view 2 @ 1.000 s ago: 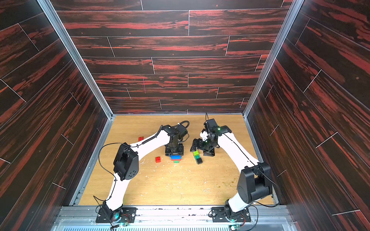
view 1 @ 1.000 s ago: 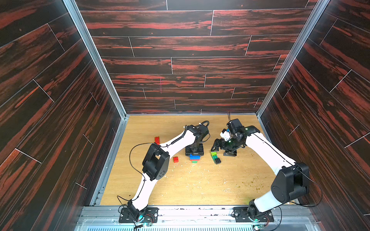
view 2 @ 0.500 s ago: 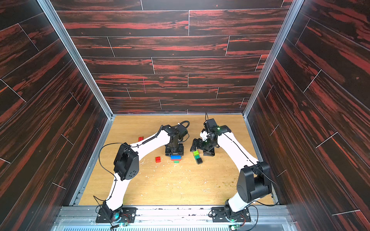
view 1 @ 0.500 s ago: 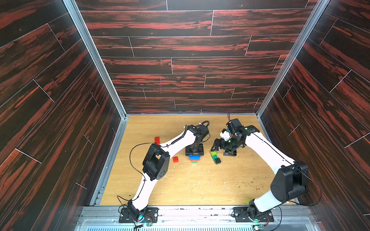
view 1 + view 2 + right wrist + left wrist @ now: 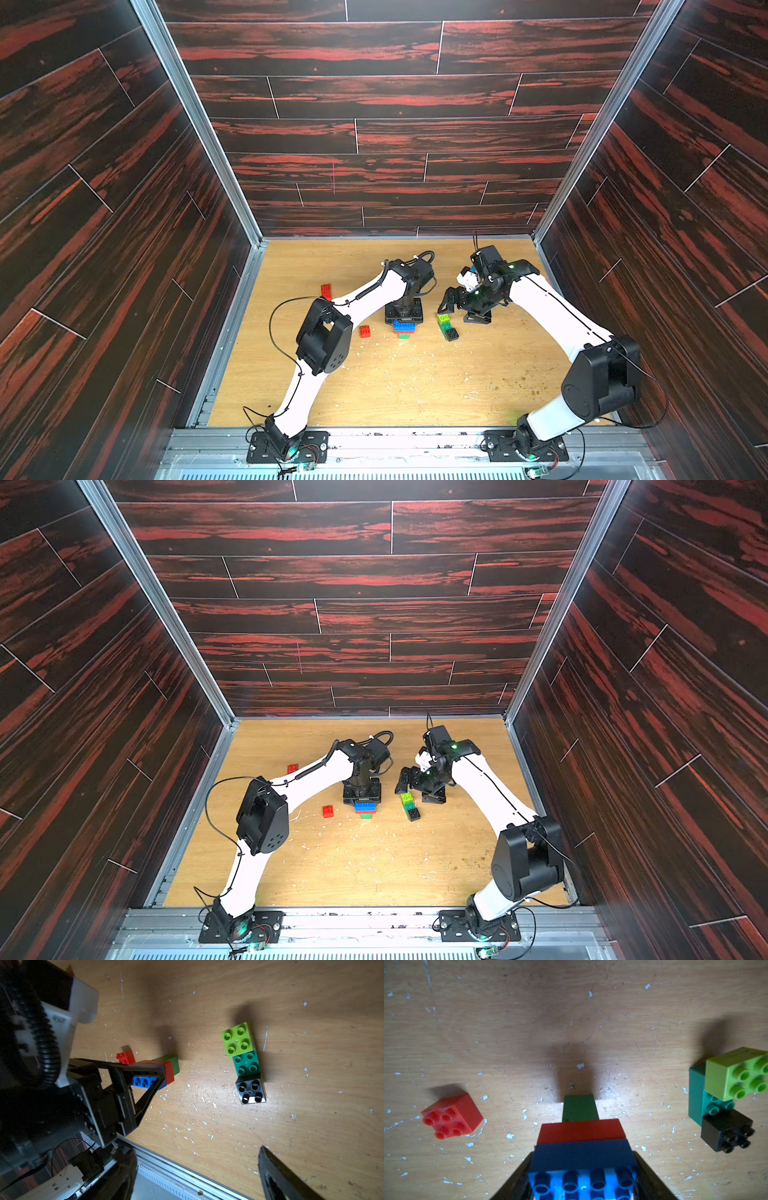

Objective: Assemble a carrot with lego
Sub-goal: Assemble the lego brick with the lego brick, then adjust the lego brick at the center of the board.

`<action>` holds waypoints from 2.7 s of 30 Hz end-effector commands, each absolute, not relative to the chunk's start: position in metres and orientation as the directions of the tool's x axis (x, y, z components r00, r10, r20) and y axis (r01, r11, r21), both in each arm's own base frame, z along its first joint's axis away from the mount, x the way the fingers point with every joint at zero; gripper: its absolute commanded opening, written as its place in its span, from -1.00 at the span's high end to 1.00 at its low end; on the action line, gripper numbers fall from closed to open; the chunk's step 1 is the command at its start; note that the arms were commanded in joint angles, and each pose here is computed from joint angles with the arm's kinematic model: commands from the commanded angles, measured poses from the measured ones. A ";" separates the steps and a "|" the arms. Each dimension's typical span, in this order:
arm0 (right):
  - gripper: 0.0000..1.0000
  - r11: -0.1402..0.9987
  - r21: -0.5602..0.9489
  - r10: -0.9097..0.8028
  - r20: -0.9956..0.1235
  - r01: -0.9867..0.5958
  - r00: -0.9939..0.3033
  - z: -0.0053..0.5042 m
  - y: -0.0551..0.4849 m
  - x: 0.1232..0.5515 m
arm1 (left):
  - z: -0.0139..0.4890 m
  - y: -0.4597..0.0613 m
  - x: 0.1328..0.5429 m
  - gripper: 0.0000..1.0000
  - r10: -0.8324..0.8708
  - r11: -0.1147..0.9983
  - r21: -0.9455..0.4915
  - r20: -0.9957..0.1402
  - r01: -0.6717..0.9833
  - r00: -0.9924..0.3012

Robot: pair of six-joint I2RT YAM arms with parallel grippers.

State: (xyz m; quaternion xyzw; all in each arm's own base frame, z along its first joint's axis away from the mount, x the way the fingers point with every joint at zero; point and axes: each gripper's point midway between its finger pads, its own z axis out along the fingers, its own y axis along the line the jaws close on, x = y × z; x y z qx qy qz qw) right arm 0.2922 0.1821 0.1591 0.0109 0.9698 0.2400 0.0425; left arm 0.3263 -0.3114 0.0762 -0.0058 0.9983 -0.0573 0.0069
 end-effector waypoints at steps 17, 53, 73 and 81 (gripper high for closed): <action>-0.84 0.887 0.461 0.049 -0.053 0.019 -0.997 0.154 0.179 0.298 | 0.102 -0.321 0.330 -0.62 -0.017 0.983 -0.182 -0.052 -0.007 -0.999; -0.84 0.880 0.474 0.081 -0.062 0.042 -0.995 0.160 0.179 0.301 | 0.069 -0.006 0.489 -0.62 -0.507 0.859 -0.060 -0.244 -0.509 -0.827; -0.84 0.887 0.456 0.110 -0.055 0.073 -0.992 0.160 0.174 0.299 | 0.036 -0.104 0.517 -0.70 -0.353 0.908 -0.293 -0.147 -0.300 -0.924; -0.84 0.887 0.457 0.106 -0.049 0.072 -0.993 0.158 0.175 0.299 | 0.041 -0.158 0.510 -0.70 -0.215 0.931 -0.326 -0.131 -0.162 -0.968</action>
